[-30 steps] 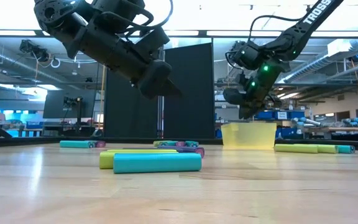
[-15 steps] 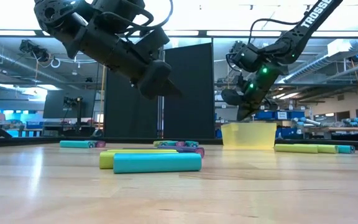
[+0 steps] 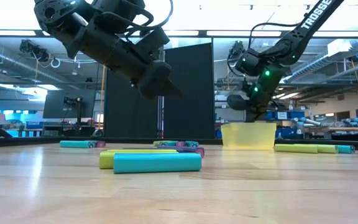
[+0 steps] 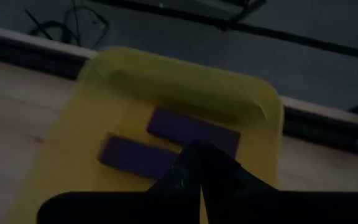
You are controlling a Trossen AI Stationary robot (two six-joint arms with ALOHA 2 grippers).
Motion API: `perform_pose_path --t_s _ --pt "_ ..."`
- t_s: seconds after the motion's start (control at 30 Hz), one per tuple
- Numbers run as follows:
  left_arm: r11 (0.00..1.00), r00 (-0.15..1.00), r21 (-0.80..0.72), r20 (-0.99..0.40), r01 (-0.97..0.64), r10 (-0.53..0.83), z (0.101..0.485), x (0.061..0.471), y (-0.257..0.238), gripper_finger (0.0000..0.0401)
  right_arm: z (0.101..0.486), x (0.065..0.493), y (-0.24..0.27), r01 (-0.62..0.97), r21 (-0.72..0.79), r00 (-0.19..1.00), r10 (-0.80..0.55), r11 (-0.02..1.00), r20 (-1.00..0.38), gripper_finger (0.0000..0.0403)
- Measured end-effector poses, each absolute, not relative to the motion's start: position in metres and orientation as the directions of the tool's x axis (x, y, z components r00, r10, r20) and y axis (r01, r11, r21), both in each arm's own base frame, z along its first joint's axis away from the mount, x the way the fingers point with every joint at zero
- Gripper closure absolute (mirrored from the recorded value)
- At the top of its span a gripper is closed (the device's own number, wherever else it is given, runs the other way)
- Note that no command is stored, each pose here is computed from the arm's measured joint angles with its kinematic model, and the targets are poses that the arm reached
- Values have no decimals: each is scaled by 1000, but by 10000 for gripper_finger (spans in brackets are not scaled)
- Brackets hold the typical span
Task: Sort blocks
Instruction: Put the violet block into the transparent yellow bin, then put the green block into the blue bin
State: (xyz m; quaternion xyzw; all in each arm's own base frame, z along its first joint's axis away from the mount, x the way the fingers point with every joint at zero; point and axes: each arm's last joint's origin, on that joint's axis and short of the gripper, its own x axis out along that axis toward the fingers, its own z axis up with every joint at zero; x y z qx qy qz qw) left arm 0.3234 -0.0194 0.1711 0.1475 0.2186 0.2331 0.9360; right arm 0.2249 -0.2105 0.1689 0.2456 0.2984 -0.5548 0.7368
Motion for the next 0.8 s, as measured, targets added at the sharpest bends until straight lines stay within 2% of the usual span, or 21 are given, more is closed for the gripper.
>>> perform_pose_path --t_s 0.2,0.43,0.53,0.67,0.8 --pt "847 795 378 -341 -373 502 171 323 -19 325 174 230 -211 957 23 222 -678 289 -701 383" --pt "848 795 376 -341 -374 502 171 323 -19 328 176 239 -192 877 34 334 -558 478 -760 391" --pt "848 796 376 -341 -373 501 171 323 -19 346 185 241 -177 827 5 360 -521 562 -774 389" --pt "865 810 364 -350 -346 471 171 324 -20 383 202 237 -153 798 -80 328 -541 598 -775 396" --pt "892 834 338 -362 -300 417 171 325 -21 394 218 228 -125 758 -52 397 -522 650 -755 396"
